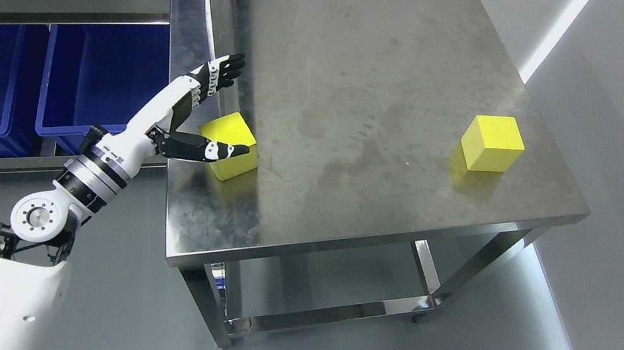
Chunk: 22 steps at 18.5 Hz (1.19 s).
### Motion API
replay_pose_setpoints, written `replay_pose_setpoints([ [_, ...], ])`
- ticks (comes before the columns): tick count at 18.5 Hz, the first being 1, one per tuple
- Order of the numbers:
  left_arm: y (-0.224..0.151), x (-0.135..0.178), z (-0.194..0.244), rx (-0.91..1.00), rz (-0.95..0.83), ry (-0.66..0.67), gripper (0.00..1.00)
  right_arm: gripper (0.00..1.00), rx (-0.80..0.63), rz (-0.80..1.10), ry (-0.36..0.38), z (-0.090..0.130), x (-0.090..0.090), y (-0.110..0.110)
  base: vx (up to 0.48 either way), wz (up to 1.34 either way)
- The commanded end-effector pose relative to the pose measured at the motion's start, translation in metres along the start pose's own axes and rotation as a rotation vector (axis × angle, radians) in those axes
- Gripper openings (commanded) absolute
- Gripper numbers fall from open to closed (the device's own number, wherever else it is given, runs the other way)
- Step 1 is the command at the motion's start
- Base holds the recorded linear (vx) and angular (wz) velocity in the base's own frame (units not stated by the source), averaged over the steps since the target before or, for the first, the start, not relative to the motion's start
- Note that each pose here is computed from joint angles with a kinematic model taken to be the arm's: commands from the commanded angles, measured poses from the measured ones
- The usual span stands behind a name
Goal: Move yellow foam block to right shelf middle
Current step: 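Close the left hand fingers around the yellow foam cube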
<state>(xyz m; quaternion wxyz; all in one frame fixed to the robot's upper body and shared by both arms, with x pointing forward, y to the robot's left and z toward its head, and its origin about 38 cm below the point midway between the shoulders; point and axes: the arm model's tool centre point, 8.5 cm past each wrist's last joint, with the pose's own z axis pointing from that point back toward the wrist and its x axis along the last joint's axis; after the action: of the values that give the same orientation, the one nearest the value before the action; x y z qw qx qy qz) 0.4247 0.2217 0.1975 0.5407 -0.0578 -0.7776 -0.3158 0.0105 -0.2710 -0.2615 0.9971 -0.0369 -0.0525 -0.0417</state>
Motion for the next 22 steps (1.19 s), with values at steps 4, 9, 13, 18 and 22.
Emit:
replay_pose_setpoints([
  [4, -0.019, -0.03, -0.015, -0.123, -0.129, 0.147, 1.0, 1.0, -0.016, 0.002, -0.018, -0.001, 0.009, -0.011, -0.005, -0.03],
  [9, -0.012, -0.032, -0.012, -0.119, -0.145, 0.16, 0.96, 1.0, -0.016, 0.002, -0.018, -0.001, 0.009, -0.011, 0.0, 0.0],
  [13, -0.013, -0.034, -0.01, -0.121, -0.143, 0.163, 0.88, 1.0, -0.016, 0.002, -0.018, -0.001, 0.009, -0.011, 0.0, 0.0],
  [18, -0.006, -0.036, -0.001, -0.133, -0.147, 0.155, 0.72, 1.0, -0.016, 0.002, -0.018, -0.001, 0.009, -0.011, 0.0, 0.0],
  [22, 0.0, -0.041, 0.016, -0.11, -0.148, 0.124, 0.49, 1.0, -0.016, 0.002, -0.018, -0.001, 0.009, -0.011, 0.0, 0.0],
])
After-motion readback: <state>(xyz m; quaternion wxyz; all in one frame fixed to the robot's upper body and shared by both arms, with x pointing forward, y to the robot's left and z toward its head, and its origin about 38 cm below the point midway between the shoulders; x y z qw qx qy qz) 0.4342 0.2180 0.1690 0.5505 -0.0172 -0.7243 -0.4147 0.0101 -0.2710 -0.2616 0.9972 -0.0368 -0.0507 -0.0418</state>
